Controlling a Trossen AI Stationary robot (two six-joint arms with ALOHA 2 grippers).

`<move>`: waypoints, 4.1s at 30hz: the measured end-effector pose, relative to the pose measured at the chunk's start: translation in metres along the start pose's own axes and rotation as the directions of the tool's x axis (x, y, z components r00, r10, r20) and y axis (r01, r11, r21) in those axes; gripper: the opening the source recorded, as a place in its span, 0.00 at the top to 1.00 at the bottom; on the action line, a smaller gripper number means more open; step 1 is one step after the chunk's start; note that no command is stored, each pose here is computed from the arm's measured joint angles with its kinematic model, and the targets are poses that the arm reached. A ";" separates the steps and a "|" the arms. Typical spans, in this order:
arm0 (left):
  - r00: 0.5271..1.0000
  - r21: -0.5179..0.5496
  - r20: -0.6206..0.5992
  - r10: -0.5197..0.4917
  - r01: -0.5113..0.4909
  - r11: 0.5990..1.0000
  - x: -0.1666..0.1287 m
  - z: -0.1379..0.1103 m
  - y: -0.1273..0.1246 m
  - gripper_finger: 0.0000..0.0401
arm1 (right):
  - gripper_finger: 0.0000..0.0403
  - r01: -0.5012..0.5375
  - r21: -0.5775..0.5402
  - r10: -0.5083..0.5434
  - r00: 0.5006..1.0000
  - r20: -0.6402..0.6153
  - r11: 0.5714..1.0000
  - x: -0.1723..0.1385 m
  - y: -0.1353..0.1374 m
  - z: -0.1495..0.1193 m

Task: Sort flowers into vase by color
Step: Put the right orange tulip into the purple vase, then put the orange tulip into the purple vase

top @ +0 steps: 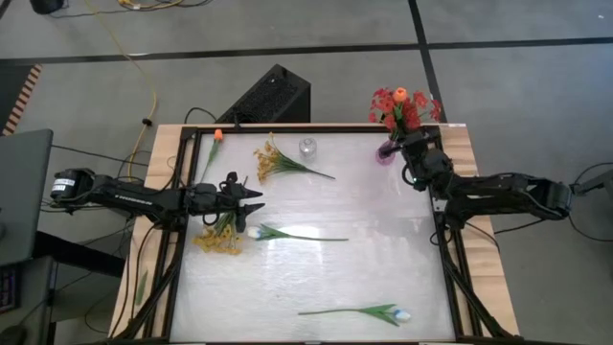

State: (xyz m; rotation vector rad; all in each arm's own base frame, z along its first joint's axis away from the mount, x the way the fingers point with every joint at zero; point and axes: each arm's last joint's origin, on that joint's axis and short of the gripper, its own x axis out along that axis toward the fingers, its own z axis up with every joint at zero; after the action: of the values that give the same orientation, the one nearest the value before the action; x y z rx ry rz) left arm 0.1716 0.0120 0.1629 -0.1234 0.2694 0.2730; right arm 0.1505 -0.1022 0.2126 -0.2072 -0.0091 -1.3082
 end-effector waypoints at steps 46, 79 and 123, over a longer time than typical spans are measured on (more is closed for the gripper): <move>0.999 -0.026 -0.003 -0.032 0.032 0.999 0.000 0.000 -0.001 0.62 | 0.42 -0.655 0.216 0.609 0.460 -0.647 0.724 -0.056 -0.005 0.074; 0.499 -0.061 -0.468 0.730 -0.842 0.536 -0.036 0.027 0.115 0.62 | 0.42 -0.773 0.272 0.645 0.221 -0.731 0.573 -0.075 0.116 0.024; 0.159 0.284 -0.688 0.708 -0.839 0.464 0.014 -0.029 0.158 0.62 | 0.42 -0.754 0.297 0.640 0.205 -0.740 0.585 -0.071 0.163 -0.021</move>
State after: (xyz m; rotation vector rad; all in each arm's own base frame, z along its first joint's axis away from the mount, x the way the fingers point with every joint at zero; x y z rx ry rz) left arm 0.1331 0.1624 0.1183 -0.2592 1.1819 1.3598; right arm 0.2862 0.0018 0.1589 0.2923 0.8896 -0.3273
